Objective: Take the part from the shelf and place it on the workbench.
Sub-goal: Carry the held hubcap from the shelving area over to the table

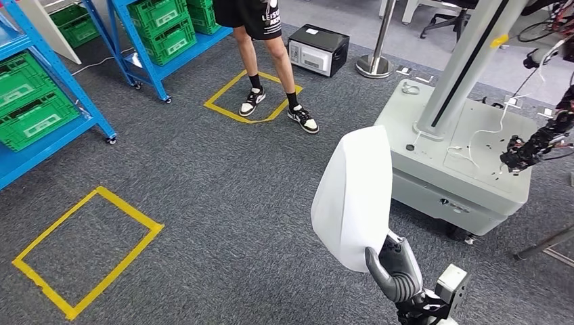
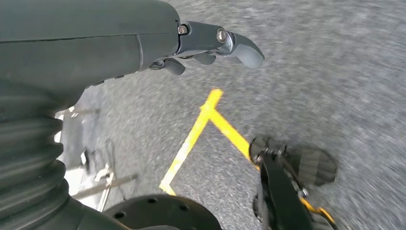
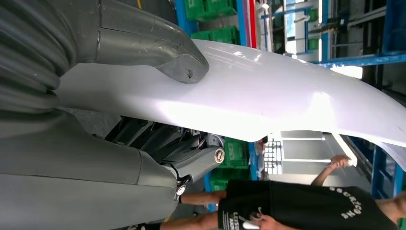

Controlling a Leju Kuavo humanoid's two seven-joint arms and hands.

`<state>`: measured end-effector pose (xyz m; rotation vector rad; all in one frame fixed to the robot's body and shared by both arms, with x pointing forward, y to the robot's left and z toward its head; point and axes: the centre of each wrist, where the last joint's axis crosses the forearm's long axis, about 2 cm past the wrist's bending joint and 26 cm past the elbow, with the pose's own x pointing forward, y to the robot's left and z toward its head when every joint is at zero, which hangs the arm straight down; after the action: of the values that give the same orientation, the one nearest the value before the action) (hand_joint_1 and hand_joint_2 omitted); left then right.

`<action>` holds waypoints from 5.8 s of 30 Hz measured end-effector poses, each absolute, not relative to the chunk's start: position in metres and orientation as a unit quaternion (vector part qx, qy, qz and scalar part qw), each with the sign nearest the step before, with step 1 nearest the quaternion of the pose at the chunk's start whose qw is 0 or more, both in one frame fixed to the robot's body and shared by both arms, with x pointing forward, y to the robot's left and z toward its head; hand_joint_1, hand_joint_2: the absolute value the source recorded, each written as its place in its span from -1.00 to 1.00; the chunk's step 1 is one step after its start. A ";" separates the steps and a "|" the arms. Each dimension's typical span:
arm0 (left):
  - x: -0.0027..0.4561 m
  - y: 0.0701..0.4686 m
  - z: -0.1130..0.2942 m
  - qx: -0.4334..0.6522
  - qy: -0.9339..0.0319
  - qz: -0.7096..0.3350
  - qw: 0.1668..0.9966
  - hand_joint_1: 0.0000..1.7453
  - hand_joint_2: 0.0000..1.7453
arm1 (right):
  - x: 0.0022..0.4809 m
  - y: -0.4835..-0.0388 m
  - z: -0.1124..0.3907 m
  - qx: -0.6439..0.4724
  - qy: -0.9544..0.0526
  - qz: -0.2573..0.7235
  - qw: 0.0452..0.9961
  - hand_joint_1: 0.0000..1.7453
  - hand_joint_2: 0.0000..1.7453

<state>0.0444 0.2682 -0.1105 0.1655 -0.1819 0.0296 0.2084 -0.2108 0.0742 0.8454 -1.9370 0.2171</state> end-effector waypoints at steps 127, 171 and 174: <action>0.053 0.257 -0.109 0.036 -0.075 -0.076 0.994 -1.00 1.00 | 0.218 -0.207 0.075 0.349 -0.786 0.096 0.501 1.00 1.00; 0.055 0.265 -0.109 0.042 -0.048 -0.099 0.993 -1.00 1.00 | 0.211 -0.207 0.077 0.326 -0.798 0.096 0.498 1.00 1.00; 0.056 0.264 -0.109 0.042 -0.049 -0.101 0.993 -1.00 1.00 | 0.212 -0.207 0.079 0.325 -0.800 0.097 0.496 1.00 1.00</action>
<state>0.0562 0.2641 -0.1092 0.0837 -0.0981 -0.2018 0.2124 -0.2073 0.0786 0.7865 -1.9373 0.2355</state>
